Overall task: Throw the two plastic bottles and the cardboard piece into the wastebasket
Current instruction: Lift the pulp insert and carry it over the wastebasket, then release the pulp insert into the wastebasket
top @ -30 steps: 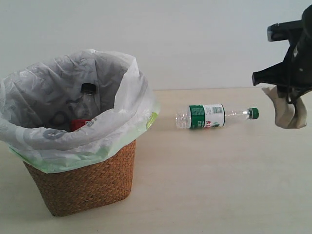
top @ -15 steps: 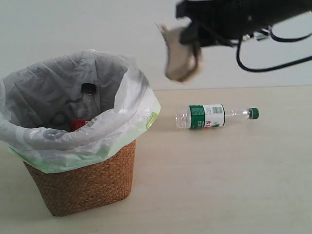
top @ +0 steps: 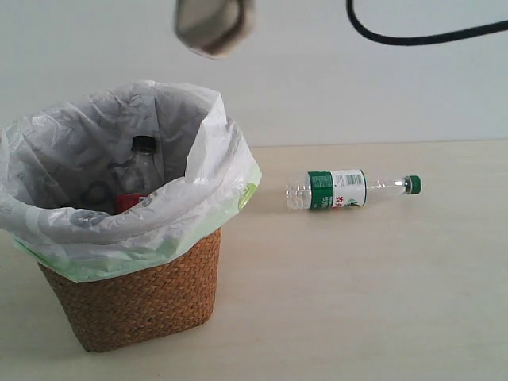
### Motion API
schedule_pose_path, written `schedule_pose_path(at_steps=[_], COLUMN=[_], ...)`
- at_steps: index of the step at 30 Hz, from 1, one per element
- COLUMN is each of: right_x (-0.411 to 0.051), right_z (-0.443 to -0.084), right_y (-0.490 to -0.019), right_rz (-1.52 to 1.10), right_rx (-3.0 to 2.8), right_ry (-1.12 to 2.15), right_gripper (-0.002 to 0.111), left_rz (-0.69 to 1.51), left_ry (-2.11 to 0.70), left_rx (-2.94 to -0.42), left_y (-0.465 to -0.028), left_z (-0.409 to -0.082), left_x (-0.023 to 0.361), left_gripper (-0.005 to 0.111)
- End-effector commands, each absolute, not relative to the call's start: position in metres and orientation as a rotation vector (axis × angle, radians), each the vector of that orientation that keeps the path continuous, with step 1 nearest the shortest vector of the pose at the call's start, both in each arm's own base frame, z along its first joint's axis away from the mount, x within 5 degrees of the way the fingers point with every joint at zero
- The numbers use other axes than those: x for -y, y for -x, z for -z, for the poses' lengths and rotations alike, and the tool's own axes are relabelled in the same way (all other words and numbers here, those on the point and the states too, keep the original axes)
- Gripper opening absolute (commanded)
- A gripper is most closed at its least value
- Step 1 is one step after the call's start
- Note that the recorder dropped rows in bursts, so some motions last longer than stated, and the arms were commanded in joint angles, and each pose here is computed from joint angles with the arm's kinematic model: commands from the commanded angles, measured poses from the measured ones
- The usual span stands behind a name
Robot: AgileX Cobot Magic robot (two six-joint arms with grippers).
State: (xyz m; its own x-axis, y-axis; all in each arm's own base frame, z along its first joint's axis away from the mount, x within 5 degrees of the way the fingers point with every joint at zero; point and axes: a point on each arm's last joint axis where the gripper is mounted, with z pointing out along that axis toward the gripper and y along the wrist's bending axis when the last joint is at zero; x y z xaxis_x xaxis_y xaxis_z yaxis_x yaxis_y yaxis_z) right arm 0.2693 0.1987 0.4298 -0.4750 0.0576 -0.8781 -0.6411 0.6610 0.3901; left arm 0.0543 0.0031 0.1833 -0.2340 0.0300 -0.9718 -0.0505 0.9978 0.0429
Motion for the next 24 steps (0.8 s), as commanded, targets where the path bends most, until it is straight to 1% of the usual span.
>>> schedule_pose_path(at_steps=[1, 2, 4, 6, 7, 8, 10, 11, 14, 15, 16, 17, 18, 19, 20, 21, 22, 23, 24], right_x=[-0.130, -0.107, -0.096, -0.095, -0.097, -0.106, -0.131, -0.158, -0.211, -0.224, -0.239, -0.244, -0.245, -0.245, -0.245, -0.244, -0.243, -0.242, -0.235], right_z=[-0.409, -0.404, -0.402, -0.402, -0.403, -0.404, -0.409, -0.413, -0.431, -0.439, -0.454, -0.462, -0.477, -0.481, -0.486, -0.486, -0.486, -0.484, -0.479], right_y=[-0.299, -0.304, -0.304, -0.305, -0.305, -0.306, -0.302, -0.295, -0.279, -0.273, -0.266, -0.262, -0.258, -0.256, -0.254, -0.255, -0.255, -0.257, -0.263], right_rz=[-0.391, -0.197, -0.062, -0.067, -0.106, -0.213, -0.376, -0.534, -0.821, -0.878, -0.945, -0.984, -1.027, -1.035, -1.053, -1.093, -1.092, -1.048, -0.961], right_rx=[-2.149, -2.204, -2.221, -2.219, -2.208, -2.196, -2.129, -2.072, -1.898, -1.845, -1.761, -1.734, -1.707, -1.707, -1.704, -1.730, -1.743, -1.749, -1.809], right_ry=[0.165, 0.084, 0.057, 0.024, 0.010, 0.016, 0.134, 0.205, 0.333, 0.373, 0.425, 0.439, 0.453, 0.469, 0.462, 0.407, 0.394, 0.400, 0.362], right_gripper=[0.000, 0.000, 0.000, 0.000, 0.000, 0.000, 0.000, 0.000, 0.000, 0.000, 0.002, 0.008, 0.027, 0.040, 0.072, 0.095, 0.105, 0.104, 0.098], left_rz=[-0.063, -0.063, -0.063, -0.063, -0.063, -0.063, -0.063, -0.063, -0.063, -0.063, -0.063, -0.063, -0.063, -0.063, -0.063, -0.063, -0.063, -0.063, -0.063], left_ry=[0.018, 0.018, 0.018, 0.018, 0.018, 0.018, 0.018, 0.018, 0.018, 0.018, 0.018, 0.018, 0.018, 0.018, 0.018, 0.018, 0.018, 0.018, 0.018], left_rx=[-1.791, -1.791, -1.791, -1.791, -1.791, -1.791, -1.791, -1.791, -1.791, -1.791, -1.791, -1.791, -1.791, -1.791, -1.791, -1.791, -1.791, -1.791, -1.791], left_y=[-0.054, -0.054, -0.054, -0.054, -0.054, -0.054, -0.054, -0.054, -0.054, -0.054, -0.054, -0.054, -0.054, -0.054, -0.054, -0.054, -0.054, -0.054, -0.054], left_z=[-0.185, -0.185, -0.185, -0.185, -0.185, -0.185, -0.185, -0.185, -0.185, -0.185, -0.185, -0.185, -0.185, -0.185, -0.185, -0.185, -0.185, -0.185, -0.185], left_x=[-0.003, -0.003, -0.003, -0.003, -0.003, -0.003, -0.003, -0.003, -0.003, -0.003, -0.003, -0.003, -0.003, -0.003, -0.003, -0.003, -0.003, -0.003, -0.003], left_gripper=[0.108, 0.108, 0.108, 0.108, 0.108, 0.108, 0.108, 0.108, 0.108, 0.108, 0.108, 0.108, 0.108, 0.108, 0.108, 0.108, 0.108, 0.108, 0.108])
